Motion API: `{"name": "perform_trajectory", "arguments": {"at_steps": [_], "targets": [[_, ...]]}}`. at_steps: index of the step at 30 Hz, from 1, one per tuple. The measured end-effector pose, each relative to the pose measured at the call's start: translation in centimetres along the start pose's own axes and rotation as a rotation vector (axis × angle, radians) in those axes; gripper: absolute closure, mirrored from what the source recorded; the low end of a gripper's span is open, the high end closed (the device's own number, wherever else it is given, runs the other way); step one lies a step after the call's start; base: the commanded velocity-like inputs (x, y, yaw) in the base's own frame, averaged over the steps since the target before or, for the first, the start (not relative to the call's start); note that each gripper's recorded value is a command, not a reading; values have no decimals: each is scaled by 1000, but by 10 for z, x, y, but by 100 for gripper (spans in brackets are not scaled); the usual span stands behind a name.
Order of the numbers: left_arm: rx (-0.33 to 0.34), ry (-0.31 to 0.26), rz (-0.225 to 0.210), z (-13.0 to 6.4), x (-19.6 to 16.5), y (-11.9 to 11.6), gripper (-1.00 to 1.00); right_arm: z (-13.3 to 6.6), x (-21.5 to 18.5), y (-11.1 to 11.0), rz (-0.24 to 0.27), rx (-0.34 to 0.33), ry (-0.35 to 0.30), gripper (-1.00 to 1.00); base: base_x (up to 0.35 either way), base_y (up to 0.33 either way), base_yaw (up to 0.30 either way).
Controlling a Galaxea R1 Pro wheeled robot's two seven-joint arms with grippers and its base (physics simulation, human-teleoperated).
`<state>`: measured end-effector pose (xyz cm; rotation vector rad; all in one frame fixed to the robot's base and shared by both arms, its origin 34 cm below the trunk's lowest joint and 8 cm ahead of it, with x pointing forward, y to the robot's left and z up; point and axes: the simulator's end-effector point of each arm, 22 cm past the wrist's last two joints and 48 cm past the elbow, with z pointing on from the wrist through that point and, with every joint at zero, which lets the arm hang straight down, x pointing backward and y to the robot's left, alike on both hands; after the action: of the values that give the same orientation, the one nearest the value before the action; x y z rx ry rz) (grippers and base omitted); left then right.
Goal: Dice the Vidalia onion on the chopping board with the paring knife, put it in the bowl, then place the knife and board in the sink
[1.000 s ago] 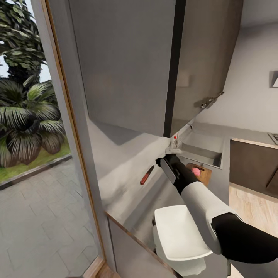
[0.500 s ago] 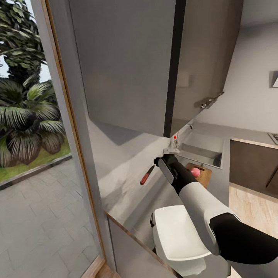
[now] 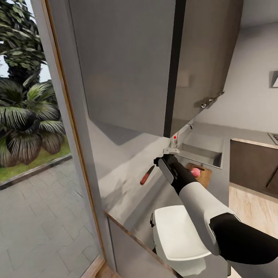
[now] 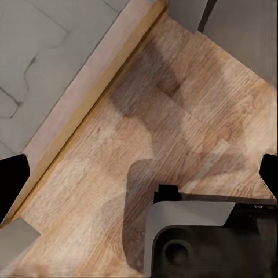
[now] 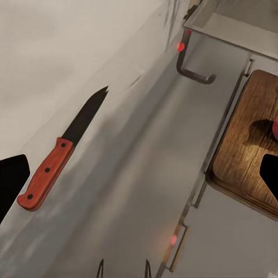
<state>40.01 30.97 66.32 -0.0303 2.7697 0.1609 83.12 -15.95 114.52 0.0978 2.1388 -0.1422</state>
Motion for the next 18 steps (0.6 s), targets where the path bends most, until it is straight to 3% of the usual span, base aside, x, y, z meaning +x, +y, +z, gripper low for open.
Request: {"name": "perform_trajectory", "arguments": {"at_steps": [6,11,18], "targets": [[96,76,4,-5,46,-38,-100,0,0,0,-1,0,0,-100,0,0,0],[115,122,7,-10,81,-46,-100,0,1,0,-1,1,0,-100,0,0,0],[118,130,7,-11,87,-48,-100,0,0,0,-3,2,0,-100,0,0,0]]}}
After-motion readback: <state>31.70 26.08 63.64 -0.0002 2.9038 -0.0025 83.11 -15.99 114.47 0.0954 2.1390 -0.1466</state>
